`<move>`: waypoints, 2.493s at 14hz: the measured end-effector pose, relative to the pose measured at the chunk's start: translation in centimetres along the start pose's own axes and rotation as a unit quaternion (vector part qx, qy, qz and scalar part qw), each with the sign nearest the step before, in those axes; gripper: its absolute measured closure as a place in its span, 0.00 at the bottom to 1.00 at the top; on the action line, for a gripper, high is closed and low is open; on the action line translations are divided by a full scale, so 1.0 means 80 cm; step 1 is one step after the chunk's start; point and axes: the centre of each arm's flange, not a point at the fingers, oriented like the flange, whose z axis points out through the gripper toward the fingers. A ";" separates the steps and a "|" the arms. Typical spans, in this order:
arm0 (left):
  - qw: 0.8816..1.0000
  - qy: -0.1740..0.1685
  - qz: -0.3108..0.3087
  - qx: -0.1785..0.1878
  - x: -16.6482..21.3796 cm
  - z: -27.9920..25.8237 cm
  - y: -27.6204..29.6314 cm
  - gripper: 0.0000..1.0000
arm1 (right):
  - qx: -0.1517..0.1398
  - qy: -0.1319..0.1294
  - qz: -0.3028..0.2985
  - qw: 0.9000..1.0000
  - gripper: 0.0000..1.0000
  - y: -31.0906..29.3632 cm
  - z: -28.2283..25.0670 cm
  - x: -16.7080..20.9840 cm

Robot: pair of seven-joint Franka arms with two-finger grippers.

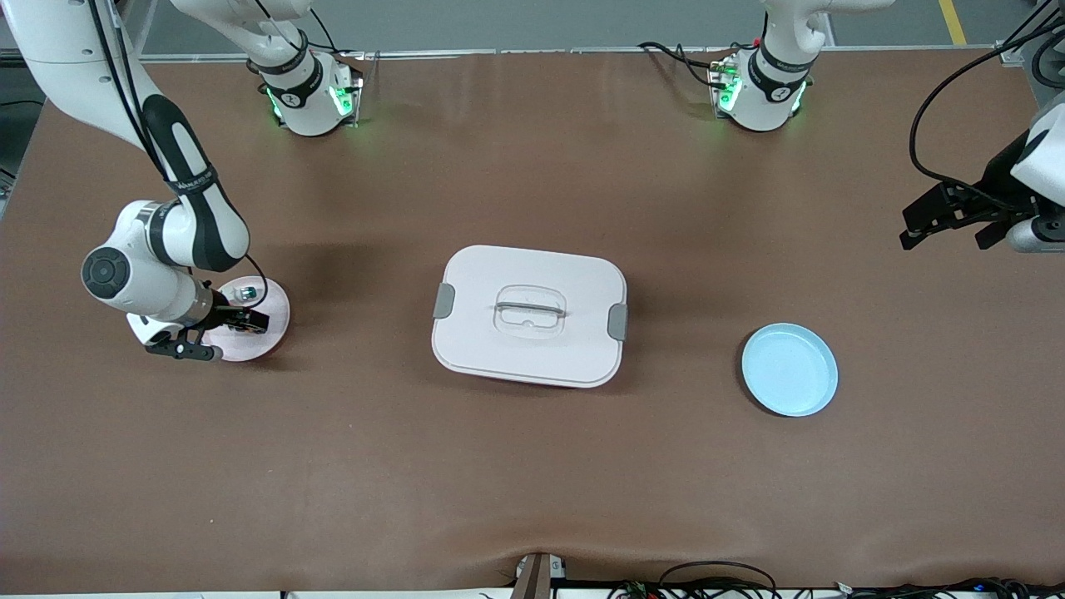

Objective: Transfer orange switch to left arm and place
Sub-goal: 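Close the right gripper on the black-orange switch and lift it, then carry the switch with the right gripper over the white box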

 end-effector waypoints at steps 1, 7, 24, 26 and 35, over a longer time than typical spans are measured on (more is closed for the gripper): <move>1.000 0.000 0.000 0.000 0.000 0.000 0.000 0.00 | 0.000 -0.001 0.000 1.000 0.00 0.000 0.001 -0.001; 1.000 0.000 0.000 0.000 0.000 0.000 0.000 0.00 | -0.001 -0.008 -0.001 1.000 0.00 0.000 0.009 -0.005; 1.000 0.000 0.000 0.000 0.000 0.000 0.000 0.00 | -0.001 -0.027 -0.035 0.999 0.28 0.003 0.014 -0.006; 1.000 0.000 0.000 0.000 0.000 0.000 0.000 0.00 | -0.001 -0.027 -0.036 0.999 0.28 0.004 0.010 -0.002; 1.000 0.000 0.000 0.000 0.000 0.000 0.000 0.00 | 0.096 -0.157 0.127 0.975 0.28 -0.113 -0.260 0.038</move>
